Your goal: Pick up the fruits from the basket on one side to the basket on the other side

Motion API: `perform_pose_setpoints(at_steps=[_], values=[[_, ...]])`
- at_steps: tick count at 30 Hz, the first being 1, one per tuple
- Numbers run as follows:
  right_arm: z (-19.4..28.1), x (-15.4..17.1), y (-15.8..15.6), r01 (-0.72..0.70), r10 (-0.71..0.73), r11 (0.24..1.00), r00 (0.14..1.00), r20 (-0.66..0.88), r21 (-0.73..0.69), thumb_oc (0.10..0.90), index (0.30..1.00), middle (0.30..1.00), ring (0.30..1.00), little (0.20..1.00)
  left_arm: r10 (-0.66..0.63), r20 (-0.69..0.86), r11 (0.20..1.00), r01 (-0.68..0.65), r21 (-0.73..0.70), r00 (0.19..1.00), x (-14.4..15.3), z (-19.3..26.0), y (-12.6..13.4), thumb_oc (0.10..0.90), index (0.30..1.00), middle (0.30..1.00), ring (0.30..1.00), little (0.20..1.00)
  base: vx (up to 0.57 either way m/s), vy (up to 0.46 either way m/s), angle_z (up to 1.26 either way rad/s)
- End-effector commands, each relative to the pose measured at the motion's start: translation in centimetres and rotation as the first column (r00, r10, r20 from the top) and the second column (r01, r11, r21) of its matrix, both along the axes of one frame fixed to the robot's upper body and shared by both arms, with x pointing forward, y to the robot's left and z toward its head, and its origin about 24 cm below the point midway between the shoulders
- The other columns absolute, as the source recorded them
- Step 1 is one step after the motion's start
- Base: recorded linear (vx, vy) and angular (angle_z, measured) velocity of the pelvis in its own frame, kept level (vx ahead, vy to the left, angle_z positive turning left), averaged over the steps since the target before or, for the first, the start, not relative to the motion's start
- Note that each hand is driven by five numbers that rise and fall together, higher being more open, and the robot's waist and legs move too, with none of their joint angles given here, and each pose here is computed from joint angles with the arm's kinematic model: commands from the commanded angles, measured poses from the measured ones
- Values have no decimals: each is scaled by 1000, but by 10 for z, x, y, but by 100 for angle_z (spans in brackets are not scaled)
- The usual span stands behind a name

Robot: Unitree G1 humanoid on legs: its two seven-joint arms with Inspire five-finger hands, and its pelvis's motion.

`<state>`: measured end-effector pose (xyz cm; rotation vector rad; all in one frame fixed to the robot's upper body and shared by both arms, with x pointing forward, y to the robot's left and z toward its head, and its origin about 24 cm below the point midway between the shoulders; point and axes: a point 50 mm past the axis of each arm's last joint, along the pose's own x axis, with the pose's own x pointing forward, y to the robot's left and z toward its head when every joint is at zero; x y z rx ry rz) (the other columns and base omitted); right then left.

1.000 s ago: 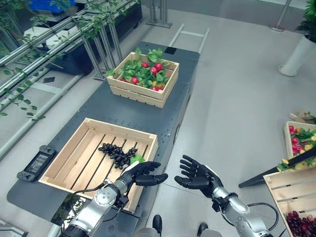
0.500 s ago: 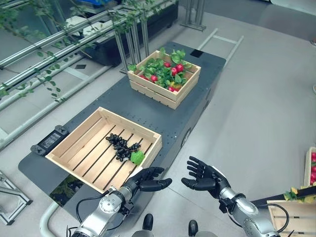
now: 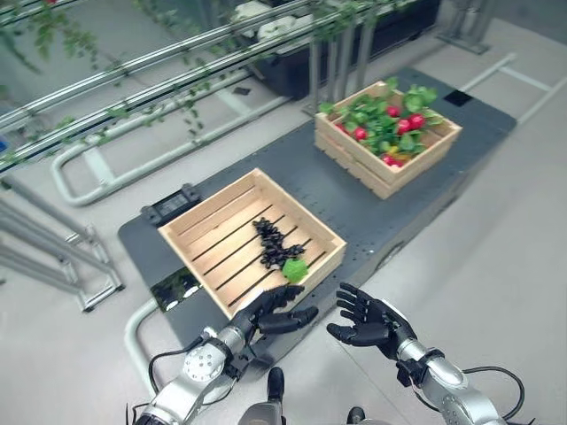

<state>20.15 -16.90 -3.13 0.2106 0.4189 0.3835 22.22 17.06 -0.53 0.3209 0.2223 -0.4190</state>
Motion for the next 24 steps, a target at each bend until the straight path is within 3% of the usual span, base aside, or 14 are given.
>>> perform_pose_setpoints(at_steps=[1,7,12,15,24], values=[[43,26,8,1,-25,996,966,258,92,800,900,900,900,900,62,365,998,-54,-33,929,26,60,10,800,900,900,900,900,127,203,10],[38,16,6,27,-55,992,975,217,127,800,900,900,900,900,72,483,984,-141,108,873,26,78,34,800,900,900,900,900,133,270,1],[29,8,7,14,-37,992,984,177,128,800,900,900,900,900,62,658,939,-267,217,750,32,105,49,800,900,900,900,900,62,136,-15],[22,4,9,1,-20,992,989,146,130,800,900,900,900,900,37,753,876,-384,292,657,42,123,61,800,900,900,900,900,74,-99,-28],[21,2,-4,-38,36,999,993,109,23,800,900,900,900,900,-64,830,704,-564,431,554,64,129,73,800,900,900,900,900,13,-94,15]])
